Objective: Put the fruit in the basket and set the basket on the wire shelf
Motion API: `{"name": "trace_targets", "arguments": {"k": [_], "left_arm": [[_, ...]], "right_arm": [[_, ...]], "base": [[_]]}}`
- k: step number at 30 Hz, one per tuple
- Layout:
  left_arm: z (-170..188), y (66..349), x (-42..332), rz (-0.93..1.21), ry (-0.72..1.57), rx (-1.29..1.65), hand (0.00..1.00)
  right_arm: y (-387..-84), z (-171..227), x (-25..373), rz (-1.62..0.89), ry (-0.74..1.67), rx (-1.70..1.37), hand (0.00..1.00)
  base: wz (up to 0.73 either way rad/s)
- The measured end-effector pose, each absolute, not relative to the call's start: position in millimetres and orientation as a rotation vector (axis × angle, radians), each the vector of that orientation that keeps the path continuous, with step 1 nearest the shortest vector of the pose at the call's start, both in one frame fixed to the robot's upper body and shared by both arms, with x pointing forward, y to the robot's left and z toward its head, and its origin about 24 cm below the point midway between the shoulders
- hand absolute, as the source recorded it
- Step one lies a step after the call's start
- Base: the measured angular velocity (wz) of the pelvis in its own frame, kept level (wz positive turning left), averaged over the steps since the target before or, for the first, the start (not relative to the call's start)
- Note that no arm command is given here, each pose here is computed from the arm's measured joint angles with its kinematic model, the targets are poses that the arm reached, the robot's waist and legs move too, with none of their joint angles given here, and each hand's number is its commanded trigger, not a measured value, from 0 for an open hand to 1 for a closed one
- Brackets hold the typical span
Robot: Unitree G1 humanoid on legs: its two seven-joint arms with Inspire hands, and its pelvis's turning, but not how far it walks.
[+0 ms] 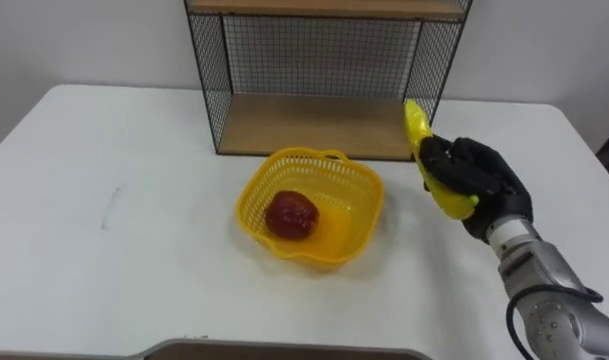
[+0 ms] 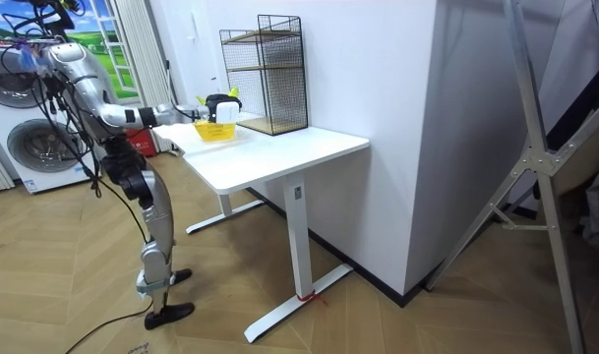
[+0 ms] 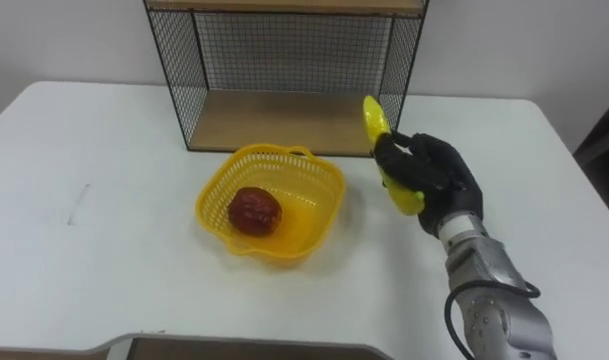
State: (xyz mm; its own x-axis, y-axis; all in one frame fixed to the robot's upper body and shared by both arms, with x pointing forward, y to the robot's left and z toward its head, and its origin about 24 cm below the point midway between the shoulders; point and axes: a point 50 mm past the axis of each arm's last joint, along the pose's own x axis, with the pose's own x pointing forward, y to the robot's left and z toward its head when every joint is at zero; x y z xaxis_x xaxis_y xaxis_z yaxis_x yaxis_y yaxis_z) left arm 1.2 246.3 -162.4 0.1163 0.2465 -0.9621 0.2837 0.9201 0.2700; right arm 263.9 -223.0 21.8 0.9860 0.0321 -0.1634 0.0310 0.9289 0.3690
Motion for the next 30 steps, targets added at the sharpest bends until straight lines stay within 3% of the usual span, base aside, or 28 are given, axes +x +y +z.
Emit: {"name": "trace_targets", "arguments": {"k": [17,30], "left_arm": [[-162.6,242.9,17.6,-0.055,1.403,0.451,0.00],[-160.5,247.9,25.9,-0.062,1.366,0.466,0.00]], "right_arm": [[-205.5,63.3,270.2,0.084,-0.010,-0.019,1.00],[-192.9,84.8,273.2,0.116,-0.118,-0.494,1.00]], "base": [[-0.01],[0.01]]}}
